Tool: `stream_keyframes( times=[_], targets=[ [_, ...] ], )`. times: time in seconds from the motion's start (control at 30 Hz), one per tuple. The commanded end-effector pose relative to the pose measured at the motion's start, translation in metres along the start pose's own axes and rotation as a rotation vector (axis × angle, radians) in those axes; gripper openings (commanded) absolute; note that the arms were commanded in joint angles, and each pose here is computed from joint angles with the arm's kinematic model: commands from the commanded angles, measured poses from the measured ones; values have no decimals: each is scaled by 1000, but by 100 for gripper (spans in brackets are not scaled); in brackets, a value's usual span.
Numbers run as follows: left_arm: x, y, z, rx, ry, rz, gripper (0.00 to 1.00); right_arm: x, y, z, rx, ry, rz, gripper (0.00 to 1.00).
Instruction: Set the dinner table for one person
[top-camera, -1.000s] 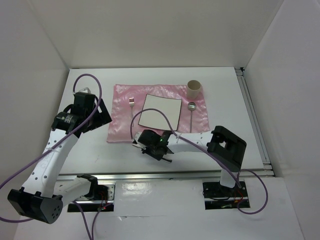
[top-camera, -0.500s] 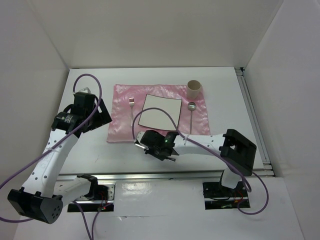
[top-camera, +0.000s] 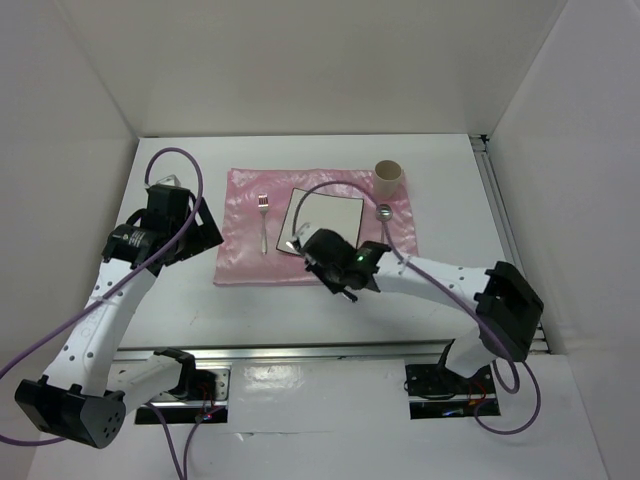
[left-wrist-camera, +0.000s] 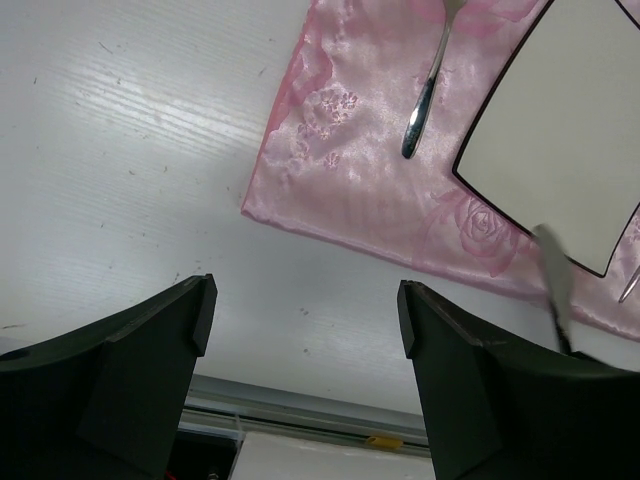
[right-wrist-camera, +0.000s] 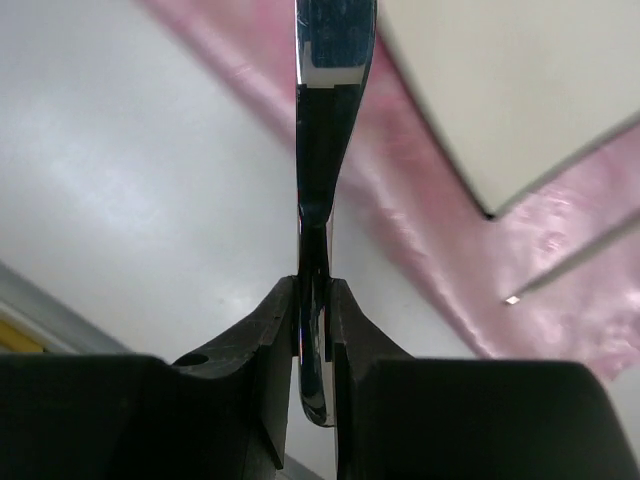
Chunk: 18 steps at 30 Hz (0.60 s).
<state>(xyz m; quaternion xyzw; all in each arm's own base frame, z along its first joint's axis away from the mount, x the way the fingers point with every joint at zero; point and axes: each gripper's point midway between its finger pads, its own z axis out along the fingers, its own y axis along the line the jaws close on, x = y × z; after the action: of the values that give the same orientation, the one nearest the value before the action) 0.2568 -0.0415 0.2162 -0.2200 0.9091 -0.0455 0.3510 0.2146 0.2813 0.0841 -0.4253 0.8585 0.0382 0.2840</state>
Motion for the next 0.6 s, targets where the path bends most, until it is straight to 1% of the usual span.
stream_keyframes(
  times=[0.0,0.03,0.07,0.13,0.17,0.27,0.3,0.33,0.4,0.53,0.57],
  targets=[
    [-10,1,-7,5,-48,-15,92,-27,-49,-26,92,-119,239,0],
    [-10,1,-7,5,-48,-15,92,-29,-55,-29,91,-131,289,0],
    [-8,0,-5,8,-36,-13,92,-25,-72,-31,118,-128,341,0],
    [-8,0,-5,8,-35,-13,92,-21,-84,-33,129,-120,411,0],
    [-8,0,-5,8,-35,-13,92,-14,-101,-32,160,-107,466,0],
    [-6,-2,-3,15,-30,-13,92,3,-127,-24,212,-35,562,0],
    [-6,-2,-3,15,-30,-13,92,6,-145,-23,243,-33,618,0],
    [-5,-3,-3,23,-25,-13,92,15,-150,-17,256,4,645,0],
    [-5,-3,-3,23,-25,-13,92,17,-170,-13,269,-5,700,0],
    [-4,-3,0,18,-18,-1,92,28,-196,3,302,33,750,0],
    [-5,-1,0,9,-24,-2,92,37,-197,12,305,68,757,0]
  ],
)
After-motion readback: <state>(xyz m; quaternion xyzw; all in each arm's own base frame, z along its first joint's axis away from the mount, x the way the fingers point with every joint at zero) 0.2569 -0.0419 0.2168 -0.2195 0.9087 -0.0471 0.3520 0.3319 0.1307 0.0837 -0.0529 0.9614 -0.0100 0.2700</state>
